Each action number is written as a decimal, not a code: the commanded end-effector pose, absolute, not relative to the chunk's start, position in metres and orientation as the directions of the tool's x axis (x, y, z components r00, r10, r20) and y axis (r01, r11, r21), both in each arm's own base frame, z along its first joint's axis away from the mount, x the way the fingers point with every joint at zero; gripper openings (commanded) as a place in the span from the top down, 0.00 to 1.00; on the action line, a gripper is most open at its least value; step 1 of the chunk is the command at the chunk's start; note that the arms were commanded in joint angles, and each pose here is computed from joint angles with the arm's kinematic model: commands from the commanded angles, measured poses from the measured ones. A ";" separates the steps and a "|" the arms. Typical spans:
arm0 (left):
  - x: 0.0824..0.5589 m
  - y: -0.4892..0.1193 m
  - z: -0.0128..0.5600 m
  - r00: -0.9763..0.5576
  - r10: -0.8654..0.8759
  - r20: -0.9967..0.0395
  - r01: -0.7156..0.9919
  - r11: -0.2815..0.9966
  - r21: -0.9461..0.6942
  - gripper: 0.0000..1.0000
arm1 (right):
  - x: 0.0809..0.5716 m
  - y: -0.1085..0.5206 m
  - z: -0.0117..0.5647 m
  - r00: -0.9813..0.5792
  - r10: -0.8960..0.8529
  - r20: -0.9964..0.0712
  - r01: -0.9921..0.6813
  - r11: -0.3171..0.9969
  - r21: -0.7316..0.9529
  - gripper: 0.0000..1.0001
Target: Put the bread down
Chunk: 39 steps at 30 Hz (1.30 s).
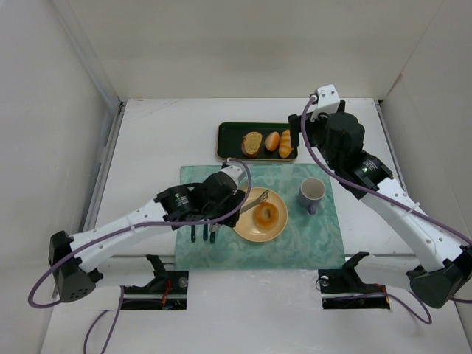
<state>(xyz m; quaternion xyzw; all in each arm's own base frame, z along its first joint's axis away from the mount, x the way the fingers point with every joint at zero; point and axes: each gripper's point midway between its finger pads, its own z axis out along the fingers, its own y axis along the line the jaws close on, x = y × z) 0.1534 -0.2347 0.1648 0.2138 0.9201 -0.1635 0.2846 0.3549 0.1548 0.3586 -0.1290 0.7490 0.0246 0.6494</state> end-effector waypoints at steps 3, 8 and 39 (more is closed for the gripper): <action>0.180 -0.245 0.203 -0.666 0.232 -0.709 0.472 0.867 -0.161 0.50 | 0.352 0.136 0.400 -0.013 -0.102 -0.995 -0.136 0.986 -0.099 0.00; 0.222 -0.265 0.211 -0.613 0.210 -0.761 0.477 0.867 -0.144 0.51 | 0.353 0.130 0.404 0.002 -0.100 -0.995 -0.100 0.990 -0.100 0.00; 0.421 -0.321 0.190 -0.565 0.285 -0.774 0.568 0.815 -0.114 0.54 | 0.347 0.126 0.408 0.017 -0.090 -0.996 -0.098 0.991 -0.092 0.00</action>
